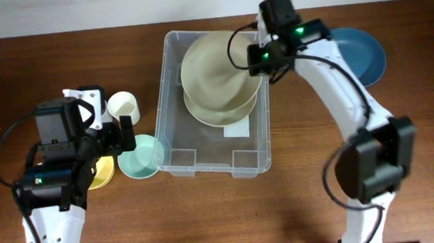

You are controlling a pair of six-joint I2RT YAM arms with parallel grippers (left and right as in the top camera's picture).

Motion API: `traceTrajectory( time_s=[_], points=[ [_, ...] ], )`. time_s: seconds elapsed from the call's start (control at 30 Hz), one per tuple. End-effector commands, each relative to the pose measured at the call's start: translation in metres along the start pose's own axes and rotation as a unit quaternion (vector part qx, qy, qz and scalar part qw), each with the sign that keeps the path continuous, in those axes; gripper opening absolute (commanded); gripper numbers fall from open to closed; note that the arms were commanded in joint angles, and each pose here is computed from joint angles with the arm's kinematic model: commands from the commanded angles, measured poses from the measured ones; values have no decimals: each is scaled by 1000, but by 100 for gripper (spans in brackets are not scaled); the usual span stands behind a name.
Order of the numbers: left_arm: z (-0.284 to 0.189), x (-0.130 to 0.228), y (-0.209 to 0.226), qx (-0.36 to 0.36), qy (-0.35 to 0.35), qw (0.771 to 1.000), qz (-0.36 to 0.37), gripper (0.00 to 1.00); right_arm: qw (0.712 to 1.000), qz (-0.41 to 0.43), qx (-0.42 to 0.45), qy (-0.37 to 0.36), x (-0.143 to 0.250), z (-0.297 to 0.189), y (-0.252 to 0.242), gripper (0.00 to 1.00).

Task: Pack container
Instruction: 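Carry the second cream plate and stack it on the first in the container, then move the right gripper to the dark blue bowl and grasp its rim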

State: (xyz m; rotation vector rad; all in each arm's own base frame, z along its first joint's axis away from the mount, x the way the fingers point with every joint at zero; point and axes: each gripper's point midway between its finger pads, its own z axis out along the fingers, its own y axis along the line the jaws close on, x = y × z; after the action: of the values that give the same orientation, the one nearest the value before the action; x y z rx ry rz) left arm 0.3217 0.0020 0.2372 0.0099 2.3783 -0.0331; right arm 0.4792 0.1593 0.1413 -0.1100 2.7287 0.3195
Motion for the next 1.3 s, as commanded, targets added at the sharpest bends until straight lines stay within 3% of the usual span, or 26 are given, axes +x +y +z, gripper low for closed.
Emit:
traceTrajectory(
  time_s=[0.0,0.13,0.17,0.2,0.23,0.47,0.57,0.63,0.7,0.8,0.93,1.27],
  points=[
    [-4,-7,0,2,-10,1000,-4,100,1000,-8,-2,-4,-5,2,3,4],
    [-4,-6,0,2,-7,1000,-4,100,1000,-21,-3,-9,-8,2,3,5],
    [-4,-5,0,2,-7,1000,-4,100,1000,-23,-3,-9,-8,1,3,15],
    [-4,-5,0,2,-6,1000,-4,100,1000,-26,-3,-9,-8,0,4,34],
    [-4,-5,0,2,-7,1000,-4,100,1000,-30,-3,-8,-8,-1,4,39],
    [-4,-6,0,2,-7,1000,-4,100,998,-30,22,-43,-28,-47,-6,42],
    [-4,-5,0,2,-7,1000,-4,100,995,6,60,-85,-45,-87,-28,42],
    [-4,-6,0,2,-7,1000,-4,100,989,46,86,-111,-54,-110,-49,34],
    [-4,-5,0,2,-7,1000,-4,100,984,78,99,-125,-59,-123,-72,25],
    [-4,-5,0,2,-7,1000,-4,100,981,105,114,-118,-57,-121,-102,4],
    [-4,-5,0,2,-7,1000,-4,100,983,113,112,-95,-55,-98,-126,4],
    [-4,-5,0,2,-7,1000,-4,100,995,81,31,-45,-54,-24,-109,4]
  ],
)
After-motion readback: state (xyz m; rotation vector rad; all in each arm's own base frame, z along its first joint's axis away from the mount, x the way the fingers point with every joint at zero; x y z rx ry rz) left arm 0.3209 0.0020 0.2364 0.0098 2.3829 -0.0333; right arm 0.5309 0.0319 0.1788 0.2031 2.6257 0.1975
